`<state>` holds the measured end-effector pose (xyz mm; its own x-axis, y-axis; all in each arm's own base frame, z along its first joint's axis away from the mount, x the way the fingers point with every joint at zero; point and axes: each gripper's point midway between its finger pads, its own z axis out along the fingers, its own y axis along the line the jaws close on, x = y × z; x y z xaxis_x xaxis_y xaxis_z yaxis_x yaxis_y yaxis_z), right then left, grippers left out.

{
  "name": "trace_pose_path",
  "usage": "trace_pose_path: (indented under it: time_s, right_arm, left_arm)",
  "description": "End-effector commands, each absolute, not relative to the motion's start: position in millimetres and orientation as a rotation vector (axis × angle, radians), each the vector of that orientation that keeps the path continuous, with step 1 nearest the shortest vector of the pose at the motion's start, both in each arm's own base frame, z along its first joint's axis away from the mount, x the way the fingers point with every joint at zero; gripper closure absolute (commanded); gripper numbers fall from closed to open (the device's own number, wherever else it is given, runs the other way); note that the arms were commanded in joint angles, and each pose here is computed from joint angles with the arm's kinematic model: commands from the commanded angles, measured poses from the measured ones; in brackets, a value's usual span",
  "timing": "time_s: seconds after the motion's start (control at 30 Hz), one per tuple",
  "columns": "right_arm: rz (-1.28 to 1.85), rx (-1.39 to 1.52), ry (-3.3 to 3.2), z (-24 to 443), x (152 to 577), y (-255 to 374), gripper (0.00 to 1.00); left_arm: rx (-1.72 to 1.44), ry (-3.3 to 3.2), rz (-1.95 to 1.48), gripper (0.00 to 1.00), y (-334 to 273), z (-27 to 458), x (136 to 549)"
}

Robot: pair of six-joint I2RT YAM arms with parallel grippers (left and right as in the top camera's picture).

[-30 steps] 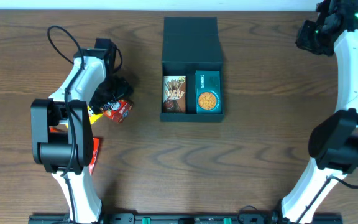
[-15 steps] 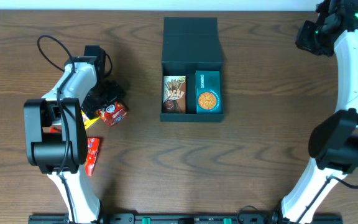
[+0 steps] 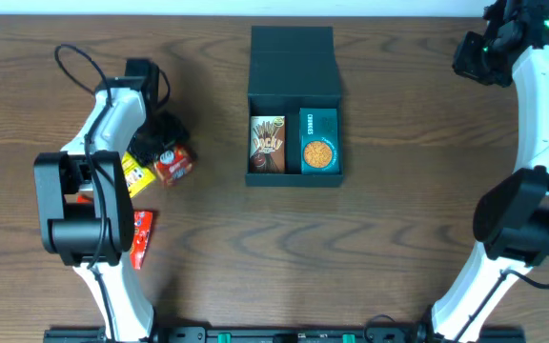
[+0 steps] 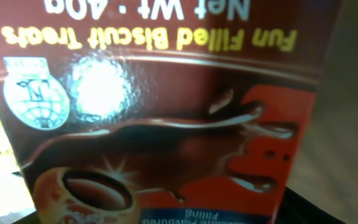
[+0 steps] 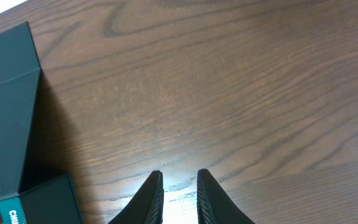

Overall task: Pack container
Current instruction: 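Move the left gripper back and grasp the red Hello Panda box, then place the Hello Panda box upright in the black box, release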

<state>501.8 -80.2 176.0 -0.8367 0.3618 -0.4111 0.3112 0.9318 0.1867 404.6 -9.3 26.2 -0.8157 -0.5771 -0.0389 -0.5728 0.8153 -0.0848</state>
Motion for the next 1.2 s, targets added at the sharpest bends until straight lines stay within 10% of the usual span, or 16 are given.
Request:
trace_pose_path:
  time_s: [0.0, 0.43, 1.1, 1.17]
  right_arm:
    - [0.162, 0.468, 2.629, 181.1, 503.0, -78.6, 0.82]
    - [0.127, 0.49, 2.619, 181.4, 502.8, -89.1, 0.81]
    - [0.104, 0.414, 2.659, 178.3, 495.9, -91.9, 0.81]
    - [0.104, 0.412, 2.658, 178.4, 496.1, -92.0, 0.81]
  left_arm:
    - [-0.789, 2.881, -0.147, 0.27, -26.9, 55.3, 431.3]
    - [-0.106, 2.697, -0.415, 0.27, -212.5, 169.7, 463.8]
    - [0.183, 2.827, -0.617, 0.26, -337.2, 120.1, 403.4]
    - [0.18, 2.835, -0.616, 0.15, -336.6, 119.5, 402.1]
